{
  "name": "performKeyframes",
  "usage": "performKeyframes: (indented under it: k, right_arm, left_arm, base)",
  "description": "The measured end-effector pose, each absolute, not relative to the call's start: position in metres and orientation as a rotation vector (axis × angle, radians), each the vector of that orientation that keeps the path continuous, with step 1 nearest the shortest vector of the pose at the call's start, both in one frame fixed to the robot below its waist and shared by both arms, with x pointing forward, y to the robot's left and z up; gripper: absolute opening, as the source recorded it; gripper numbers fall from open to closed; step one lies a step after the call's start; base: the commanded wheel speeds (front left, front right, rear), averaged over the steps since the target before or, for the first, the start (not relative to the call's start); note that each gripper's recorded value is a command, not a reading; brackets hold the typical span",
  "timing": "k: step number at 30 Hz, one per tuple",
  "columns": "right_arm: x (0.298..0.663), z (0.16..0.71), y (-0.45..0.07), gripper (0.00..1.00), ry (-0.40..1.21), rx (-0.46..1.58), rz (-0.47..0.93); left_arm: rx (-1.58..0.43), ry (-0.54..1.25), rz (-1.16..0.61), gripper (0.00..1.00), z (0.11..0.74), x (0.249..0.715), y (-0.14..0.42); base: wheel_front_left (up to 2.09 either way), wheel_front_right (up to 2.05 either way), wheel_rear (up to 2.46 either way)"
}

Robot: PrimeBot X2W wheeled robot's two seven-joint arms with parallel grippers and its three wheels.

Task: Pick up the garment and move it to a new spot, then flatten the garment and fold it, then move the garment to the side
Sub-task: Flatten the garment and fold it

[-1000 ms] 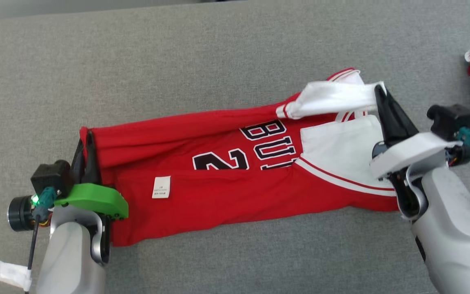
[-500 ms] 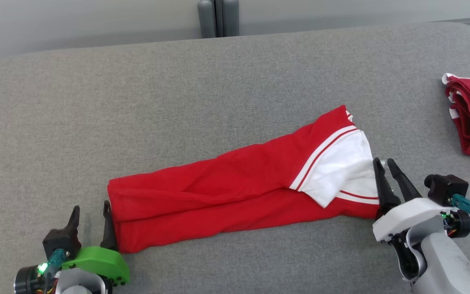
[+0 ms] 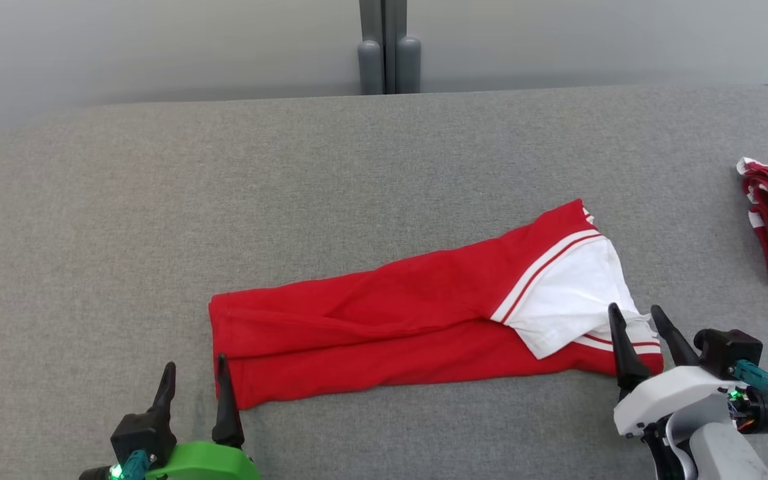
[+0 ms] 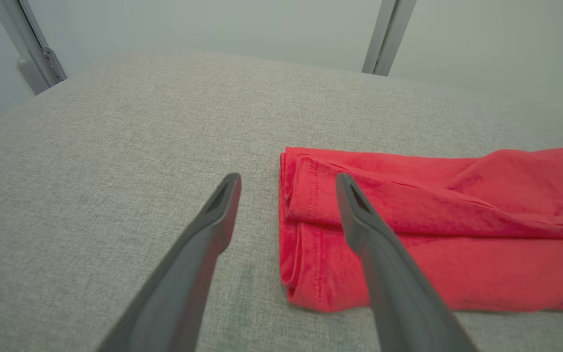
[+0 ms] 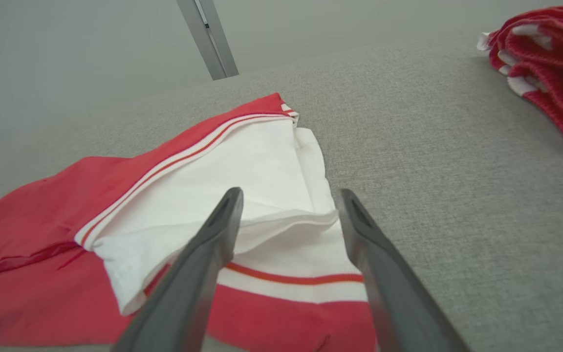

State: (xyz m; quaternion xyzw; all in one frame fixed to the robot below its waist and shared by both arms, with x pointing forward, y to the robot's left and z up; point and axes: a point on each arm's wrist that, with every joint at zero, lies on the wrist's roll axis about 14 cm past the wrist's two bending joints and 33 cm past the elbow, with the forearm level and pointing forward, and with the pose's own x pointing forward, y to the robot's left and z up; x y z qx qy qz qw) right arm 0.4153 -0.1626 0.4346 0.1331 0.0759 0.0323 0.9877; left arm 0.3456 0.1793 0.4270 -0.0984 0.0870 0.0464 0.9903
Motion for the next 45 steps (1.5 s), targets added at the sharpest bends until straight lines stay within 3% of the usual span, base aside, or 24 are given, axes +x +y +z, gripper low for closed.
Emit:
performKeyframes:
  k: [10, 18, 19, 20, 21, 28, 36, 41, 45]
  right_arm:
    - [0.461, 0.425, -0.147, 1.0, 0.209, 0.177, 0.115]
    - [0.459, 0.372, -0.127, 1.0, 0.406, 0.209, 0.121]
    - [0.458, 0.37, -0.125, 0.8, 0.413, 0.217, 0.124]
    - [0.457, 0.367, -0.124, 0.15, 0.42, 0.231, 0.122]
    - [0.457, 0.366, -0.123, 0.0, 0.423, 0.241, 0.121]
    - [0.457, 0.375, -0.153, 0.0, 0.381, 0.282, 0.039]
    - [0.443, 0.407, -0.231, 0.0, 0.245, 0.251, -0.132]
    - [0.442, 0.434, -0.219, 0.0, 0.154, 0.257, -0.094]
    - [0.449, 0.461, -0.18, 0.0, 0.075, 0.299, 0.017]
  left_arm:
    - [-0.198, 0.144, 0.106, 1.0, 0.437, 0.355, 0.182]
    - [-0.205, 0.164, 0.157, 1.0, 0.43, 0.35, 0.194]
    - [-0.204, 0.167, 0.16, 1.0, 0.43, 0.349, 0.195]
    - [-0.204, 0.169, 0.163, 1.0, 0.429, 0.349, 0.196]
    - [-0.203, 0.171, 0.166, 1.0, 0.428, 0.349, 0.197]
    - [-0.2, 0.172, 0.134, 1.0, 0.428, 0.355, 0.188]
    - [-0.209, 0.169, 0.03, 1.0, 0.43, 0.369, 0.156]
    - [-0.216, 0.164, -0.023, 1.0, 0.432, 0.374, 0.139]
    - [-0.216, 0.155, -0.043, 1.0, 0.436, 0.374, 0.132]
  base:
    - [0.0, 0.0, 0.0]
    - [0.0, 0.0, 0.0]
    - [0.0, 0.0, 0.0]
    - [0.0, 0.0, 0.0]
    - [0.0, 0.0, 0.0]
    - [0.0, 0.0, 0.0]
    - [0.0, 0.0, 0.0]
    - [0.0, 0.0, 0.0]
    - [0.0, 0.0, 0.0]
